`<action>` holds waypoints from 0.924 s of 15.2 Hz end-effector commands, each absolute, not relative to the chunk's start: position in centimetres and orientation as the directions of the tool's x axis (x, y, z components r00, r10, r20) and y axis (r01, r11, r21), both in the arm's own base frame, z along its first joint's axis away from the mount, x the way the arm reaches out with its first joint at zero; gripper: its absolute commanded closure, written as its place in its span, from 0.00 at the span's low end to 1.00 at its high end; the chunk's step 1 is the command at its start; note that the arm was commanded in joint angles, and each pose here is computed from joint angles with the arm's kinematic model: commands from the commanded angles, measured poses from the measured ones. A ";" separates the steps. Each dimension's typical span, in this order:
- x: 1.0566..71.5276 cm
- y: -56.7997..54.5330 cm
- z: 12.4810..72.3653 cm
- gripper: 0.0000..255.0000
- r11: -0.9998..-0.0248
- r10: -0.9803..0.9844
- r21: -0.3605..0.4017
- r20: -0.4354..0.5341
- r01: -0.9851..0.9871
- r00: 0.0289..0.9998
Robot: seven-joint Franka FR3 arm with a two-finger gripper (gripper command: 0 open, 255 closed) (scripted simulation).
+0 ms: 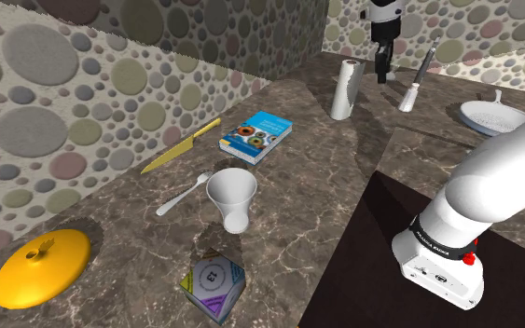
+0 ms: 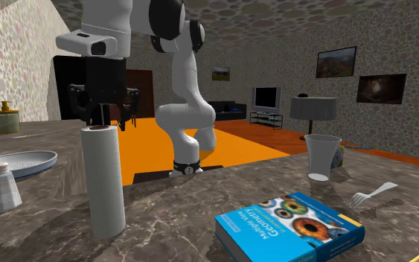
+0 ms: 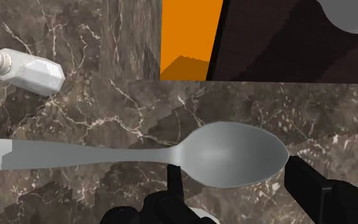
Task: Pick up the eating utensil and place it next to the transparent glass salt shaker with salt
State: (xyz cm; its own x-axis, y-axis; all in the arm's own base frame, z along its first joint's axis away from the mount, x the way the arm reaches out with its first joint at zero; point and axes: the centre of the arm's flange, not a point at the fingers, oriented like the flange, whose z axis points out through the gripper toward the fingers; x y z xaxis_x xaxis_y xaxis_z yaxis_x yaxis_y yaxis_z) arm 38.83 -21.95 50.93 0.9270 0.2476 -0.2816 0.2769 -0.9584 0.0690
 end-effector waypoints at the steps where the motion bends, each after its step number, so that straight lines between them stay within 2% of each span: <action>1: 39.1 -24.7 50.7 1.00 -0.958 0.248 0.070 -0.282 0.278 0.927; 14: 42.9 -41.4 50.7 1.00 -0.958 0.248 0.070 -0.282 0.278 0.927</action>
